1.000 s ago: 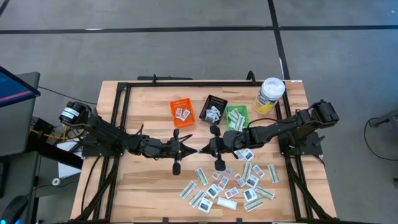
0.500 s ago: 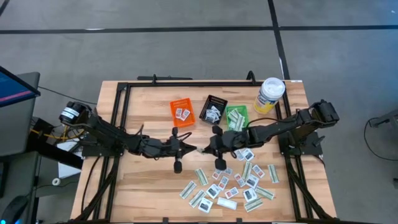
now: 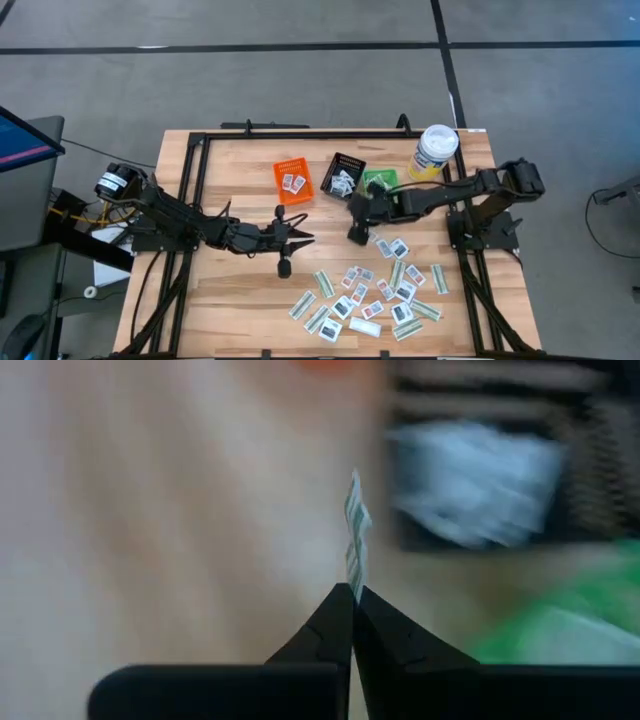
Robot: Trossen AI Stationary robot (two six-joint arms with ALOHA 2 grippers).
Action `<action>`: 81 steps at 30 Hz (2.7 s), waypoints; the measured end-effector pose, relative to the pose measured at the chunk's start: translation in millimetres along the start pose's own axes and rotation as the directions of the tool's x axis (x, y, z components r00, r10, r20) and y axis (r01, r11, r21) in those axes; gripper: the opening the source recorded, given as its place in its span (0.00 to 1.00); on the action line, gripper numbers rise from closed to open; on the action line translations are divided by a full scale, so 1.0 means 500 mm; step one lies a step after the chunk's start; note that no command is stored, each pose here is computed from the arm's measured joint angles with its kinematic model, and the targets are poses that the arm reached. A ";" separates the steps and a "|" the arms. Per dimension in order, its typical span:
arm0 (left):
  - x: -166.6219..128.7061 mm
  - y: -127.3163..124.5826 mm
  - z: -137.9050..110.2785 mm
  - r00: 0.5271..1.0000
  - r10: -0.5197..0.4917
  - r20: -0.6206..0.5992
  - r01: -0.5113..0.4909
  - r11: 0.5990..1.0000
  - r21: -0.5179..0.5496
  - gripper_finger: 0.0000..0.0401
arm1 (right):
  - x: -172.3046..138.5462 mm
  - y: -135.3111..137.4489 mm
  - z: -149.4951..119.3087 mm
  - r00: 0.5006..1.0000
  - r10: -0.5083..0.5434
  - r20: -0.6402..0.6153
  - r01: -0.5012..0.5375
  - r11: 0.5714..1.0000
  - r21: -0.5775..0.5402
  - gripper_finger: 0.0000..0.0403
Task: Pick & Place First Aid Supplies
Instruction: Put the green bandage pack into the green basket
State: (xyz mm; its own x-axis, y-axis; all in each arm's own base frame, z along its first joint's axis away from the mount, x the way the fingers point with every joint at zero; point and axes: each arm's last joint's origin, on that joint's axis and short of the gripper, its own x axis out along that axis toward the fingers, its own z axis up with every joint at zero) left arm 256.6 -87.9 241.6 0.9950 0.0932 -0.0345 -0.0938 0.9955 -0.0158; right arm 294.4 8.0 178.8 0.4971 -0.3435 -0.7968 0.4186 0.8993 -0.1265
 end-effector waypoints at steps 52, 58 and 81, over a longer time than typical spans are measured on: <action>-0.002 -0.013 -0.008 0.978 -0.203 -0.042 0.195 0.971 -0.136 0.12 | -0.071 0.150 -0.037 0.880 0.459 0.121 -0.442 0.885 -0.145 0.26; -0.009 -0.028 -0.015 0.960 -0.269 -0.078 0.250 0.949 -0.193 0.13 | -0.033 0.217 -0.043 0.855 0.510 0.096 -0.488 0.853 -0.185 0.30; -0.013 -0.034 -0.020 0.954 -0.281 -0.100 0.259 0.947 -0.188 0.11 | 0.043 0.338 -0.066 0.845 0.535 -0.014 -0.508 0.793 -0.336 0.33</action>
State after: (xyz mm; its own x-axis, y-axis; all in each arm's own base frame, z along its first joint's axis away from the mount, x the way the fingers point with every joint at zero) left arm 251.6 -105.5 232.1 0.9727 -0.1928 -0.1287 0.1631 0.9637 -0.2115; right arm 350.9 161.4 120.7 0.6329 0.1948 -0.7493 -0.1760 0.9787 0.1058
